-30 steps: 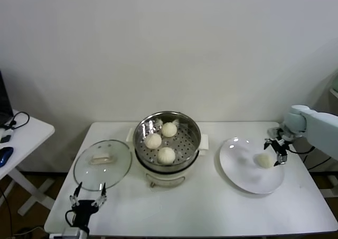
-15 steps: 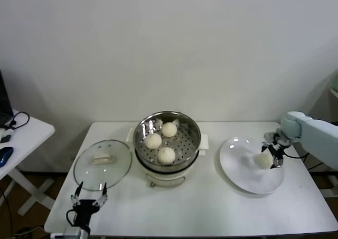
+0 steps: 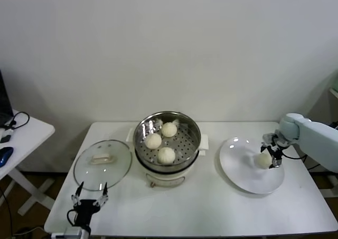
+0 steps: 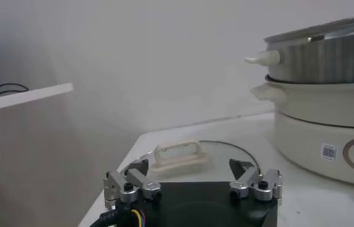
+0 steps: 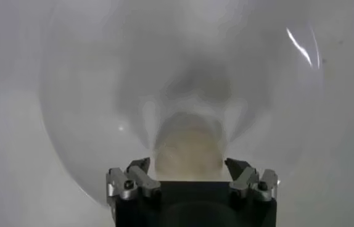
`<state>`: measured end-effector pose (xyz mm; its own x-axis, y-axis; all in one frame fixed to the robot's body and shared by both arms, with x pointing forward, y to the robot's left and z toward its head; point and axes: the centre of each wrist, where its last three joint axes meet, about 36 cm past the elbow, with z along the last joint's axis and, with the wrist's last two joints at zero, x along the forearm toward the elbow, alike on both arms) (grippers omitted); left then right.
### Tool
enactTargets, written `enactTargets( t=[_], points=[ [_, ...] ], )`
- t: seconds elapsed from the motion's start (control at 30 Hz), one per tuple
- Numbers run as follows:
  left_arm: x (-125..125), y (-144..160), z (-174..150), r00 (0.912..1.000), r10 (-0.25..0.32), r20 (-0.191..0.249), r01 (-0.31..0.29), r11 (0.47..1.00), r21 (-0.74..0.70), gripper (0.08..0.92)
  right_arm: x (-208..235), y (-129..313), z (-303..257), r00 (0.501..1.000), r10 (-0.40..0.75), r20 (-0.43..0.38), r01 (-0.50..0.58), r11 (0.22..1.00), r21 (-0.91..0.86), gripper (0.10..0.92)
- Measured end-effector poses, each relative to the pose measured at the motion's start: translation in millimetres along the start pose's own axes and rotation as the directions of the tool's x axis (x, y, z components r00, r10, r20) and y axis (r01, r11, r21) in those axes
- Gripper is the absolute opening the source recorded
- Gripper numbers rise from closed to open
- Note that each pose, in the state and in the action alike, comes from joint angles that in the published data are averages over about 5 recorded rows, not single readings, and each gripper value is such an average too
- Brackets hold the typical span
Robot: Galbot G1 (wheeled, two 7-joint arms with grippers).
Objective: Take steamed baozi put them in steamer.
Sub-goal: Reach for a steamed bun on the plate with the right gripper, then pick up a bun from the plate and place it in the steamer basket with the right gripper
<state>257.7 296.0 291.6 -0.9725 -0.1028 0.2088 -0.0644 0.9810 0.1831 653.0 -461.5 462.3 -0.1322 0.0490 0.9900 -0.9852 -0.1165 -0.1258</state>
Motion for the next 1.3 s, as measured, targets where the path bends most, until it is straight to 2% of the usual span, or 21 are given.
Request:
enactTargets(
  t=[0.27,0.5,0.63,0.93,1.3],
  points=[
    [0,0,0,1.0,0.0,0.001,0.0,1.0,0.0,0.823,1,-1,-1,1.0,0.002,-0.001,-0.002,1.0,0.001,0.68],
    [0,0,0,1.0,0.001,0.001,-0.001,1.0,-0.002,0.823,8,-1,0,1.0,0.002,0.004,-0.002,1.0,-0.003,0.644],
    [-1,0,-3,1.0,0.0,0.006,0.0,1.0,-0.002,0.823,26,-6,-1,1.0,0.018,0.006,-0.018,1.0,0.003,0.637],
    [-1,0,-8,0.9998,0.003,0.019,-0.003,1.0,0.002,0.823,119,-36,-32,0.996,0.076,0.04,-0.079,0.994,0.072,0.642],
    [0,-2,-13,0.9994,0.013,0.032,-0.013,1.0,0.0,0.823,258,-52,-104,0.978,0.144,0.151,-0.162,0.98,0.113,0.645]
  ],
)
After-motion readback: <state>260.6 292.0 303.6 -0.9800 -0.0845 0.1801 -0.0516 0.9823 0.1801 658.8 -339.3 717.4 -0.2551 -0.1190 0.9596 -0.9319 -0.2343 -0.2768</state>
